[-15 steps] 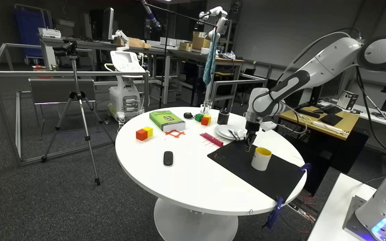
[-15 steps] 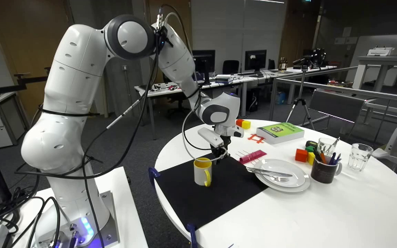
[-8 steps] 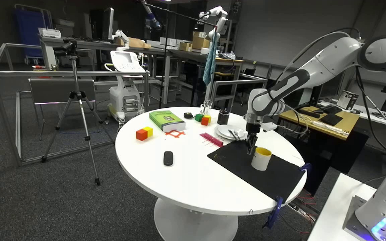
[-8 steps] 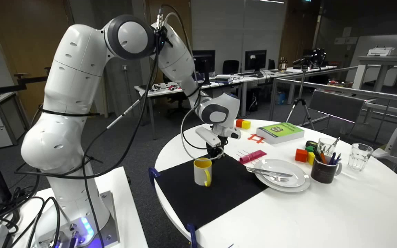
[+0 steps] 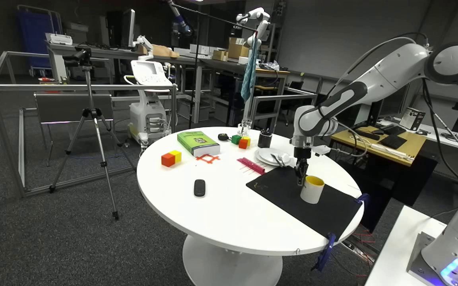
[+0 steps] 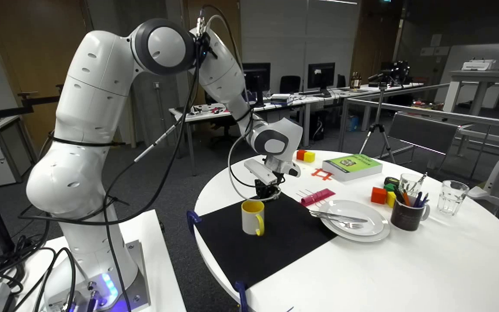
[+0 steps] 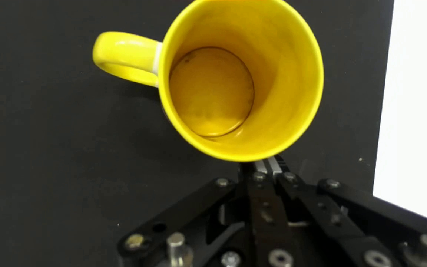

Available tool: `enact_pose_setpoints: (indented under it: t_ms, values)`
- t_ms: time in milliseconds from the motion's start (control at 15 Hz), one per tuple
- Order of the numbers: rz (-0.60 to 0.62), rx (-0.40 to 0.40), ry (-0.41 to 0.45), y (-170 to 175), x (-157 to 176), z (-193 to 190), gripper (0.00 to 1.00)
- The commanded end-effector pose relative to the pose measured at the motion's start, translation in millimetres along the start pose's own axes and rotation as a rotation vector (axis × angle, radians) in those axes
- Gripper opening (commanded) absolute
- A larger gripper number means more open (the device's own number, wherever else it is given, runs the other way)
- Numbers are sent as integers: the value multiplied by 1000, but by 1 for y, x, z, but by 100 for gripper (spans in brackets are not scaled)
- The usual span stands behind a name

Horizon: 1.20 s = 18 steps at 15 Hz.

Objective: Slide the white mug backward

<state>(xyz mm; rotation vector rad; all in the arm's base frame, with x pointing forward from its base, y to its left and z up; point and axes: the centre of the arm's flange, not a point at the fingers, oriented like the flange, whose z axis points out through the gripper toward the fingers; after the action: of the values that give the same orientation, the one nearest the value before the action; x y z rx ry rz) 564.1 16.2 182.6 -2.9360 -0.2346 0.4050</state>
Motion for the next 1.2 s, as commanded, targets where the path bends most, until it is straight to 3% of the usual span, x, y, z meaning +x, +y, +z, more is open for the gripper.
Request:
enact_pose_setpoints:
  t_ms: [0, 733, 1133]
  values:
    - [-26, 3, -44, 3, -8, -12, 0]
    - [-36, -10, -71, 5, -10, -11, 0]
    - [-78, -45, -163, 5, -18, -8, 0]
